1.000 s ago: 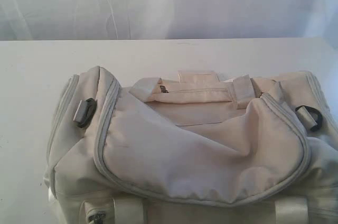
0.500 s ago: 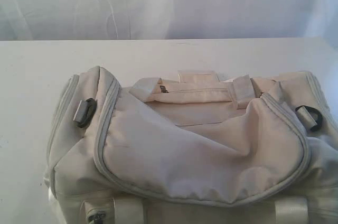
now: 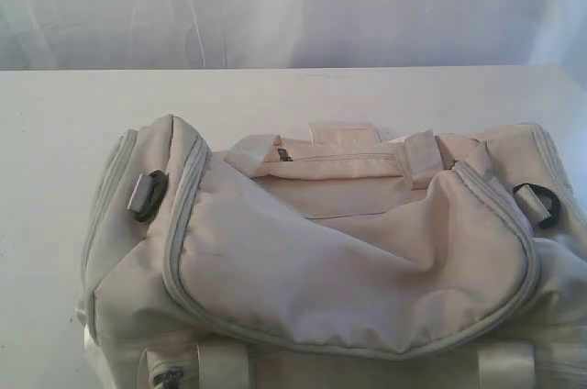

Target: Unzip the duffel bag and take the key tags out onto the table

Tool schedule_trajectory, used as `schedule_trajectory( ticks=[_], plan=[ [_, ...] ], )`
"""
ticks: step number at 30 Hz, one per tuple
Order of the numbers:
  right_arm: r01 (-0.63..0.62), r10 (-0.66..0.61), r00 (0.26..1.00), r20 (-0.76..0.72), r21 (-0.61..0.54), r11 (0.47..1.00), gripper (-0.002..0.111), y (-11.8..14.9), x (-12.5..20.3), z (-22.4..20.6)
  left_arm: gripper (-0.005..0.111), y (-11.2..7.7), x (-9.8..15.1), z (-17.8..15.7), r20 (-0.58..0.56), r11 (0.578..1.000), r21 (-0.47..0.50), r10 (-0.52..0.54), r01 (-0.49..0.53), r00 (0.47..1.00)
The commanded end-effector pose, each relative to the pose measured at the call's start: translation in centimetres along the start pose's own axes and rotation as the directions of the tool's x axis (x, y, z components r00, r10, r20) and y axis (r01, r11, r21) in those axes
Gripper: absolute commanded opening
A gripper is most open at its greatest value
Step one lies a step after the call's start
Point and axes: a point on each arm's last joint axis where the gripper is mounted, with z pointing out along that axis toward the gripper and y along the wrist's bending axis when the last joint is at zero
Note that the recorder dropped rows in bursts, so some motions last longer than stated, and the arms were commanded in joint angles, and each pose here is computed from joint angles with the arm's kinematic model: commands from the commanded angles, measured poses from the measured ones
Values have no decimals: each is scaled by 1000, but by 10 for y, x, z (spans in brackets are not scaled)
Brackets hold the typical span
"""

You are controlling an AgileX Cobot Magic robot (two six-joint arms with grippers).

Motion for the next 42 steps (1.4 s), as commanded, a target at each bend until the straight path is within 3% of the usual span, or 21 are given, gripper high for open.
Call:
schedule_trajectory(
  ticks=[1, 3, 4, 5, 7, 8, 9, 10, 11, 12, 13, 14, 16, 18, 21, 23, 27, 31, 35, 39, 42],
  plan=[
    [-95, 98, 985, -141, 28, 995, 0, 3, 1, -1, 0, -4, -8, 9, -208, 978, -28, -206, 205, 956],
    [-86, 99, 962, -256, 61, 994, 0, 8, -9, 6, 0, -7, -18, 22, -426, 978, -68, -205, 195, 881],
    [-84, 101, 953, -287, 71, 994, 0, 9, -13, 10, 0, -8, -21, 28, -482, 980, -74, -198, 185, 854],
    [-48, 77, 924, -376, 86, 995, 0, 14, -23, 19, 0, -11, -26, 41, -589, 984, -72, -176, 166, 789],
    [50, 0, 845, -535, 79, 996, 0, 21, -36, 38, 0, -21, -34, 60, -756, 992, 42, -44, 116, 654],
    [92, -33, 794, -606, 66, 994, 0, 23, -40, 48, 0, -32, -37, 68, -826, 977, 161, 55, 141, 561],
    [120, -53, 742, -668, 55, 991, 0, 25, -43, 57, 0, -49, -41, 78, -860, 926, 282, 129, 249, 494],
    [135, -60, 697, -715, 49, 990, 0, 26, -45, 65, 0, -68, -45, 91, -869, 837, 392, 202, 380, 452],
    [139, -63, 658, -750, 39, 990, 0, 28, -46, 72, 0, -86, -49, 104, -844, 705, 504, 278, 499, 459],
    [131, -60, 625, -778, 28, 991, 0, 30, -47, 78, 0, -101, -53, 118, -828, 565, 554, 300, 611, 473],
    [131, -67, 611, -789, 18, 991, 0, 32, -48, 81, 0, -110, -55, 129, -823, 467, 567, 299, 678, 482],
    [136, -84, 593, -801, -4, 991, 0, 33, -49, 82, 0, -118, -54, 142, -825, 390, 564, 288, 728, 485],
    [154, -121, 570, -813, -39, 987, 0, 35, -52, 84, 0, -130, -47, 164, -833, 318, 548, 295, 774, 468],
    [163, -140, 558, -818, -57, 985, 0, 36, -55, 84, 0, -146, -35, 183, -830, 292, 542, 333, 788, 448],
    [169, -154, 540, -827, -73, 983, 0, 38, -59, 83, 0, -184, -12, 206, -813, 265, 533, 424, 804, 399],
    [170, -156, 536, -830, -75, 983, 0, 38, -60, 82, 0, -216, 5, 216, -794, 279, 541, 479, 793, 374],
    [170, -156, 534, -831, -75, 983, 0, 38, -60, 82, 0, -266, 43, 234, -803, 350, 525, 506, 776, 315],
    [171, -158, 536, -830, -77, 982, 0, 38, -60, 82, 0, -308, 84, 248, -835, 325, 423, 502, 846, 225],
    [171, -159, 541, -826, -77, 982, 0, 38, -60, 83, 0, -332, 123, 262, -860, 322, 336, 487, 885, 150],
    [171, -168, 537, -827, -88, 981, 0, 39, -59, 83, 16, -348, 154, 268, -860, 317, 320, 492, 893, 134],
    [171, -178, 536, -825, -101, 980, 0, 41, -59, 83, 42, -359, 167, 268, -863, 317, 318, 486, 893, 135]
  ],
)
